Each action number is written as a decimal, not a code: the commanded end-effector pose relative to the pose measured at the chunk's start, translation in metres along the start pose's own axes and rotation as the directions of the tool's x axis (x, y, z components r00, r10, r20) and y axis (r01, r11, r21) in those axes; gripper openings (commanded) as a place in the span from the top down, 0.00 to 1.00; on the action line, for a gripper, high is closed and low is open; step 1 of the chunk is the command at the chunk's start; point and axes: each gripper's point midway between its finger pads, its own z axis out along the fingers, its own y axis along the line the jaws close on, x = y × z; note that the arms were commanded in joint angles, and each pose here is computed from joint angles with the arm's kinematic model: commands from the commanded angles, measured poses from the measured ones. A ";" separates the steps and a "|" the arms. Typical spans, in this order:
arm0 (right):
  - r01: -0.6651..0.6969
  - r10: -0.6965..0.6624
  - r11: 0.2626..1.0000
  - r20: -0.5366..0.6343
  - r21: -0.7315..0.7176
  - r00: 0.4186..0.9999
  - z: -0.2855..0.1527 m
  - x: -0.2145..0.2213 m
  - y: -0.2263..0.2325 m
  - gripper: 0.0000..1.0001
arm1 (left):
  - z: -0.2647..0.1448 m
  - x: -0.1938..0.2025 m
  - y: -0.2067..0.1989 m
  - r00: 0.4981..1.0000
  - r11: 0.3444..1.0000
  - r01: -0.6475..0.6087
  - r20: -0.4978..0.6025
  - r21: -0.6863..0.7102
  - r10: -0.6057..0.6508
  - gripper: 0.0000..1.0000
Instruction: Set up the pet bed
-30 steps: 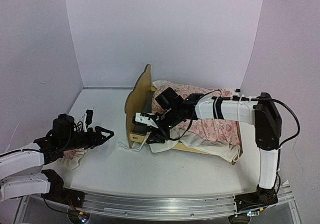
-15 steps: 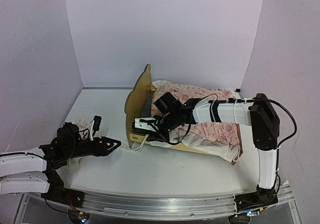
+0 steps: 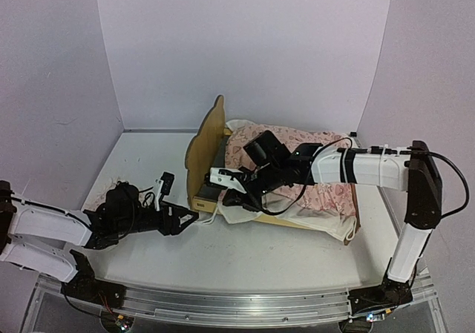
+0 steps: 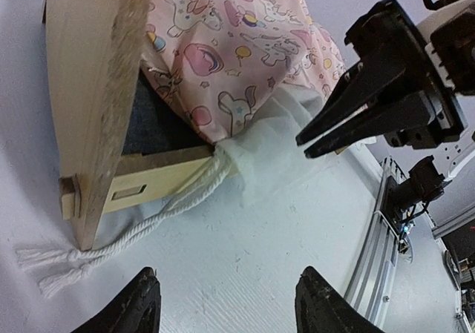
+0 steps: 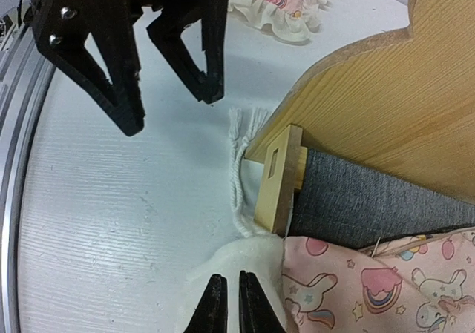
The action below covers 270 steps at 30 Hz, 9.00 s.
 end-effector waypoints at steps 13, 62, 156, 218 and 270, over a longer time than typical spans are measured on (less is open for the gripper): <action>-0.066 0.068 0.990 -0.009 0.125 0.998 -0.009 -0.008 0.012 0.58 | 0.023 -0.032 -0.003 0.996 0.999 -0.034 0.084 -0.009 0.035 0.43; -0.030 0.000 0.922 0.078 0.387 0.997 0.002 -0.010 0.028 0.52 | 0.027 0.104 -0.047 0.924 0.994 0.067 -0.382 0.086 -0.030 1.00; 0.210 -0.191 0.956 0.107 -0.204 0.976 0.092 -0.004 0.101 0.52 | -0.030 0.046 -0.022 0.994 0.986 0.106 -0.009 0.131 -0.105 0.19; -0.046 0.045 0.998 0.020 0.044 0.999 -0.040 0.048 0.102 1.00 | 0.110 0.073 -0.009 0.945 0.883 -0.220 -0.316 -0.414 0.087 0.71; -0.189 0.173 0.977 0.154 0.096 0.973 -0.041 0.040 0.093 1.00 | 0.063 -0.144 -0.060 0.795 0.712 -0.462 0.109 -0.529 0.597 1.00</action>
